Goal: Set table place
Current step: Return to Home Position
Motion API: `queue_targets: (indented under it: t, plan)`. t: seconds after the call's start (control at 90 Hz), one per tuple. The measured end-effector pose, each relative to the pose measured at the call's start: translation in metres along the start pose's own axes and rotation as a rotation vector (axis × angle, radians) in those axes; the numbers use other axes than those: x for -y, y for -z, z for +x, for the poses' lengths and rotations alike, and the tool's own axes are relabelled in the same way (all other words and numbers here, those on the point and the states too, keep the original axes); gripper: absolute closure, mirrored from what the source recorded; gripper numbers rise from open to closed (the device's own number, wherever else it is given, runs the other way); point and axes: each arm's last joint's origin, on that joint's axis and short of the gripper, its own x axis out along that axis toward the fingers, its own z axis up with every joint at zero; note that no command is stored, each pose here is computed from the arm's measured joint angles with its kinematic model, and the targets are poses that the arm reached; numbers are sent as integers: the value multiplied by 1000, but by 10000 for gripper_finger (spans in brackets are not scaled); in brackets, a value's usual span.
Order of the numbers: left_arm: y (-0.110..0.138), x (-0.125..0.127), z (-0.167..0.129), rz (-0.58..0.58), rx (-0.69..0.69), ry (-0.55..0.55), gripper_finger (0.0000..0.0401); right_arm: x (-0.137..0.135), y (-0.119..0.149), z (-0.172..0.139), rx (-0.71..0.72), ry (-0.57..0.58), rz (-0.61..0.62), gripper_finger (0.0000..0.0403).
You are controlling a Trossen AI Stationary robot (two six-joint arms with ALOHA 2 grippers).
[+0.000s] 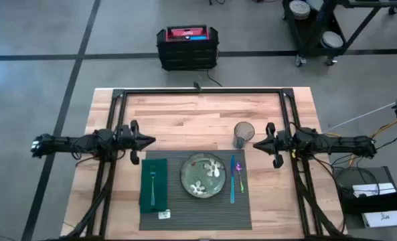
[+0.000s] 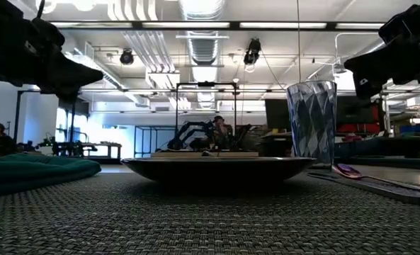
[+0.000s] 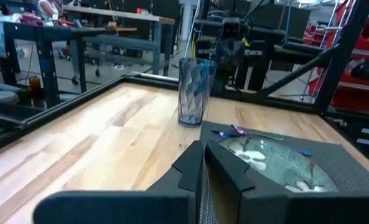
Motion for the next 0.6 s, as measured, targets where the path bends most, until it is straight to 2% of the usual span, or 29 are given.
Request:
queue_targets:
  t: [0.6]
  plan:
    - [10, 0, 7, 21, -118, -17, 398, 0, 0, 0, -1, 0, -1, 401]
